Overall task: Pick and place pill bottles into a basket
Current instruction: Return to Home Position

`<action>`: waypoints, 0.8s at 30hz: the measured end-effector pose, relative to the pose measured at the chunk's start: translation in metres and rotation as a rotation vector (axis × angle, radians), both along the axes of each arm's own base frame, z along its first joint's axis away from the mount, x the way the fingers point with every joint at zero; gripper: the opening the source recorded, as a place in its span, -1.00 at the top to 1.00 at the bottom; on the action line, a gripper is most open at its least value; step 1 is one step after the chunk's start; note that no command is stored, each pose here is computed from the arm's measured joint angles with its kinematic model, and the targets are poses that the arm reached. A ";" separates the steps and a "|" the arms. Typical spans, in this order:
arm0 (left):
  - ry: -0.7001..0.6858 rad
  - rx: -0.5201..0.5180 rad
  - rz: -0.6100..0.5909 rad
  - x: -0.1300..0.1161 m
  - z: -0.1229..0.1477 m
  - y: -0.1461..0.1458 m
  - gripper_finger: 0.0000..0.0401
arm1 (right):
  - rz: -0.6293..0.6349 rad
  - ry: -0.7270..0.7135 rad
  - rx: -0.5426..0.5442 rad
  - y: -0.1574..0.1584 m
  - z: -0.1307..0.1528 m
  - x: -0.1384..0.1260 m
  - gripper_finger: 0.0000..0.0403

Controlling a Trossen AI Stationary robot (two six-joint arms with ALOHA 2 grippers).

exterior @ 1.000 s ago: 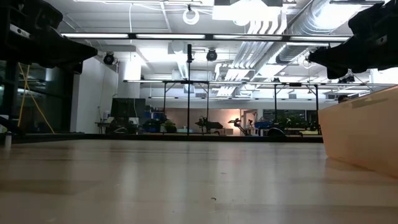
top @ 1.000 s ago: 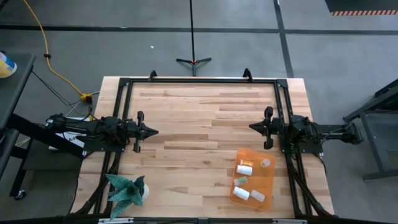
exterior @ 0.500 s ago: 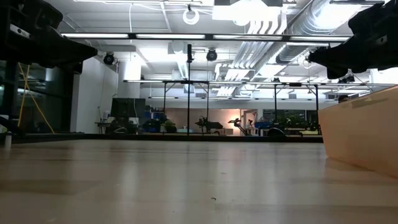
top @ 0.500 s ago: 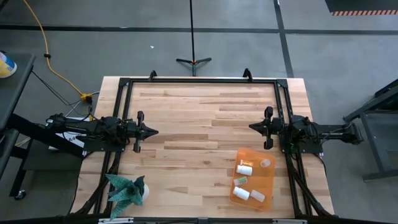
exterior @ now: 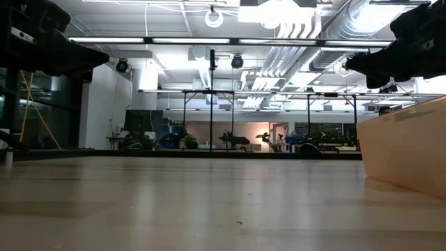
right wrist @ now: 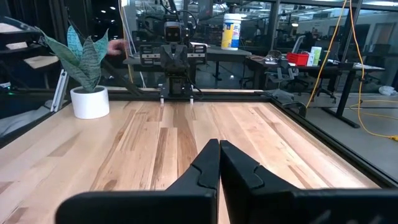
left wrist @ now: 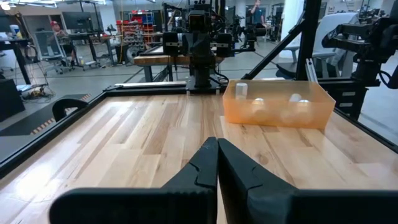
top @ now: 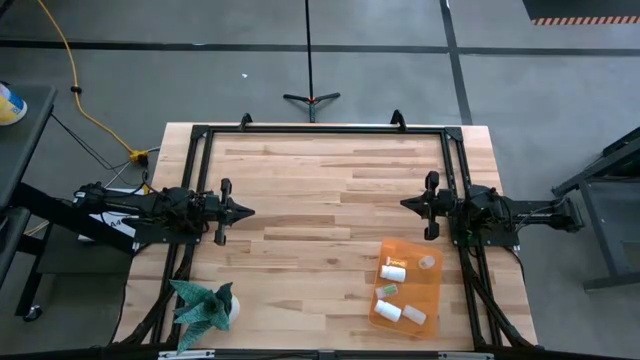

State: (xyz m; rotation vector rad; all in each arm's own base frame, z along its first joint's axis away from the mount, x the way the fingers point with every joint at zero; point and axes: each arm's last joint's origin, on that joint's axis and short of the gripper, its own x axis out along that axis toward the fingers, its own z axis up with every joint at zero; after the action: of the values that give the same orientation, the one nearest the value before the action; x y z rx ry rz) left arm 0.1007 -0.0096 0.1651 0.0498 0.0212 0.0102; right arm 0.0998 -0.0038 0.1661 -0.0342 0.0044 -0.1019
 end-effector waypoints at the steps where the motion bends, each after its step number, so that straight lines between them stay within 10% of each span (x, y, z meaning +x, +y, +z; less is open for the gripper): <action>1: 0.000 0.000 0.000 0.000 0.000 0.000 0.78 | 0.000 0.000 0.000 0.000 0.000 0.000 0.99; 24: 0.000 0.000 0.000 0.000 0.000 0.000 0.78 | 0.000 0.000 0.000 0.000 0.000 0.000 0.99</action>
State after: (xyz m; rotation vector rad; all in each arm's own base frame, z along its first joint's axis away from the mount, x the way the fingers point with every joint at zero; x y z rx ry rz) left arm 0.1007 -0.0096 0.1651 0.0494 0.0212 0.0102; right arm 0.0998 -0.0038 0.1661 -0.0342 0.0044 -0.1020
